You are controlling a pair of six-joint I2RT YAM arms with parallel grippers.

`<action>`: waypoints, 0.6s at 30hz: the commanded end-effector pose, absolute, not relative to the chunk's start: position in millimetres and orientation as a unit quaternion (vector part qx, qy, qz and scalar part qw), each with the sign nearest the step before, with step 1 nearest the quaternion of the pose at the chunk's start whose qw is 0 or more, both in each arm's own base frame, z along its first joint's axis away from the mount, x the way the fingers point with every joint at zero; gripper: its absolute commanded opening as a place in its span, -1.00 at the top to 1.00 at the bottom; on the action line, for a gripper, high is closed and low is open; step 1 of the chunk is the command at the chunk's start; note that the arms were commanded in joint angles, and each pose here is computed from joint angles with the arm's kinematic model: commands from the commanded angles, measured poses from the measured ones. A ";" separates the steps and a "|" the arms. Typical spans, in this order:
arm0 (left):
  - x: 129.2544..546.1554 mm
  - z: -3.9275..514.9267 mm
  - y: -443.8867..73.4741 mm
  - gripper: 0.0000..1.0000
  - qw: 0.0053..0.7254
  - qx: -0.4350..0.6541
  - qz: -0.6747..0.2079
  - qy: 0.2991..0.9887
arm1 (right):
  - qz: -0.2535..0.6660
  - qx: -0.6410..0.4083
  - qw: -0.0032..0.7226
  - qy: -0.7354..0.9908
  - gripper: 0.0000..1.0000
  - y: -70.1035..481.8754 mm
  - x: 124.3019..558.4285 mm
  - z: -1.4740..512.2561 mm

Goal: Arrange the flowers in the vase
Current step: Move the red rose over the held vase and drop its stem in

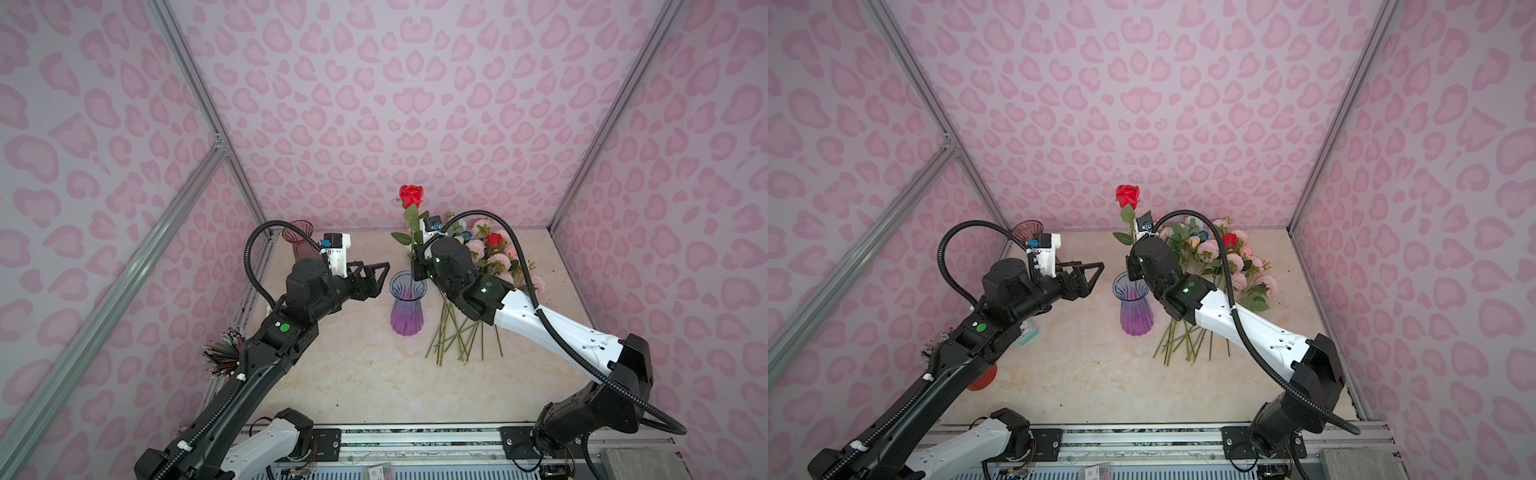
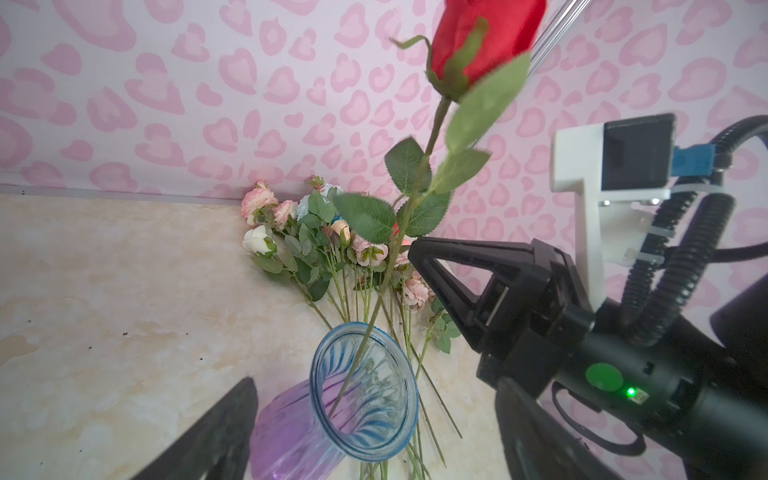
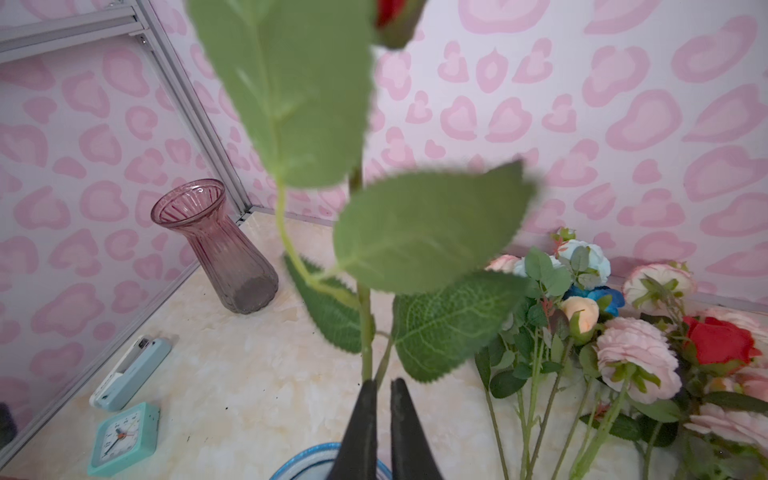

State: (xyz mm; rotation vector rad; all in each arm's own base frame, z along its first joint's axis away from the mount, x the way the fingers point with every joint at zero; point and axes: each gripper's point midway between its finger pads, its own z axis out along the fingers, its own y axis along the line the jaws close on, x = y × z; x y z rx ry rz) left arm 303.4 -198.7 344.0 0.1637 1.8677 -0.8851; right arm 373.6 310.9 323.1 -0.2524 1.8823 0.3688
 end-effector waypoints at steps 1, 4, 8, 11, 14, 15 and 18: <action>303.1 348.7 -203.1 -0.80 0.508 0.074 -0.379 0.770 | 0.175 -0.107 0.565 0.799 0.68 314.7 370.1 325.6; 303.6 347.9 -203.7 -0.80 0.506 0.074 -0.379 0.771 | 0.176 -0.107 0.569 0.796 0.67 309.5 363.9 330.9; 303.0 348.5 -203.5 -0.80 0.507 0.076 -0.380 0.770 | 0.186 -0.106 0.577 0.788 0.66 301.1 349.2 346.2; 299.5 353.8 -204.7 -0.78 0.508 0.083 -0.384 0.766 | 0.189 -0.110 0.586 0.780 0.65 292.6 337.2 363.9; 291.2 364.8 -204.2 -0.77 0.517 0.096 -0.390 0.756 | 0.192 -0.107 0.605 0.765 0.63 275.4 324.8 388.5; 288.3 368.1 -203.9 -0.77 0.521 0.100 -0.393 0.751 | 0.188 -0.101 0.612 0.761 0.62 266.4 322.7 394.6; 277.7 376.8 -211.5 -0.76 0.520 0.124 -0.418 0.735 | 0.166 -0.072 0.613 0.769 0.62 232.0 333.0 390.1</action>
